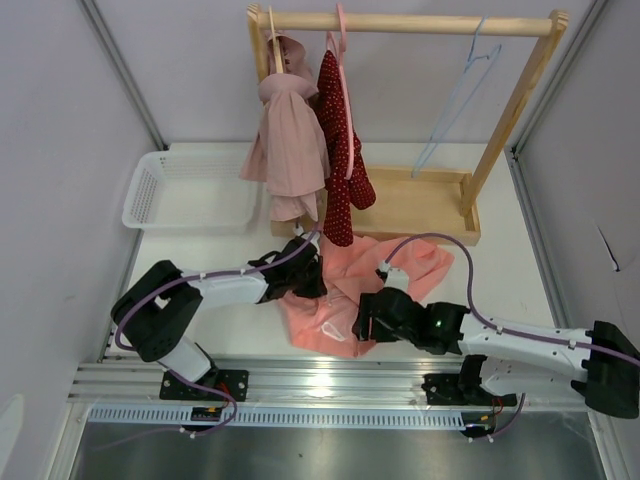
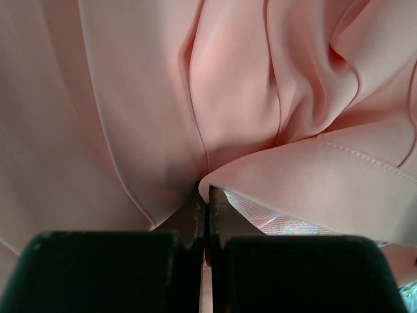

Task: Place the skirt on the hanger

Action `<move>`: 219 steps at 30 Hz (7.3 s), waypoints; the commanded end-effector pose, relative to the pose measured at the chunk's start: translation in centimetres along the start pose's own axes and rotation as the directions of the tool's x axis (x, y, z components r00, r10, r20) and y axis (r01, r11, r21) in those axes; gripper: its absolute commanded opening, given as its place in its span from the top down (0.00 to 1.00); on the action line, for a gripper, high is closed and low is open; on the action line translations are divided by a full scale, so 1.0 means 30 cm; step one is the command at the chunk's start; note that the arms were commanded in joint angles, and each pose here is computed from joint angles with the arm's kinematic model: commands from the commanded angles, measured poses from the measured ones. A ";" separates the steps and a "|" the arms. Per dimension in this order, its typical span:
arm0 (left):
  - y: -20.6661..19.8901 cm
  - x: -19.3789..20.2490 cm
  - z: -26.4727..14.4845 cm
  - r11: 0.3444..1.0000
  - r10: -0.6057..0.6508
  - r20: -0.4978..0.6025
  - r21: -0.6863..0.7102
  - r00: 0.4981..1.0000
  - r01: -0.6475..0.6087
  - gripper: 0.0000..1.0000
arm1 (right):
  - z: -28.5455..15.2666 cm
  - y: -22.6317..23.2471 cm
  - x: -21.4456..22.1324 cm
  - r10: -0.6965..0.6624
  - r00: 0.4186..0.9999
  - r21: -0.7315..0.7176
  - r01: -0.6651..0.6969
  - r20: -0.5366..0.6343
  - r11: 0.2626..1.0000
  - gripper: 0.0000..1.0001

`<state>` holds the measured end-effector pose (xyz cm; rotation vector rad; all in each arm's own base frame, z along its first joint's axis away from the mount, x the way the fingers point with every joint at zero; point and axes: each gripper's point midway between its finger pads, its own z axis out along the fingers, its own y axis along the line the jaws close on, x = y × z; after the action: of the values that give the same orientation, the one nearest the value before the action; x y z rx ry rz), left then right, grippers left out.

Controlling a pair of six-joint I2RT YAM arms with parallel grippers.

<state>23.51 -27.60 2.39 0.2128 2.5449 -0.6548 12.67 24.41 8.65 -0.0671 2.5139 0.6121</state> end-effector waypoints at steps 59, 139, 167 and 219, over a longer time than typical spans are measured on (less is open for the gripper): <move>-0.097 0.001 -0.251 0.982 0.005 0.239 0.183 0.971 -0.050 0.54 | -0.046 -0.246 -0.382 0.159 0.972 0.157 -0.187 0.172 0.970 0.33; -1.040 -1.265 -0.505 0.894 0.263 0.892 -0.082 0.367 -0.441 0.24 | -0.288 -0.200 -0.357 0.155 0.957 -0.008 -0.158 0.247 0.987 0.48; -1.090 -1.328 -0.607 0.893 0.169 0.948 -0.031 0.269 -0.449 1.00 | -0.285 -0.221 -0.348 0.120 0.963 0.025 -0.130 0.242 0.991 0.49; -0.831 -0.851 -1.000 0.733 0.328 0.878 -0.003 0.349 -0.680 1.00 | -0.294 -0.233 -0.398 0.123 0.955 0.050 -0.142 0.269 0.989 0.49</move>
<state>29.21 -37.17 45.70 0.6196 1.3182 -0.6404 19.02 13.65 16.06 0.1973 2.3510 0.5436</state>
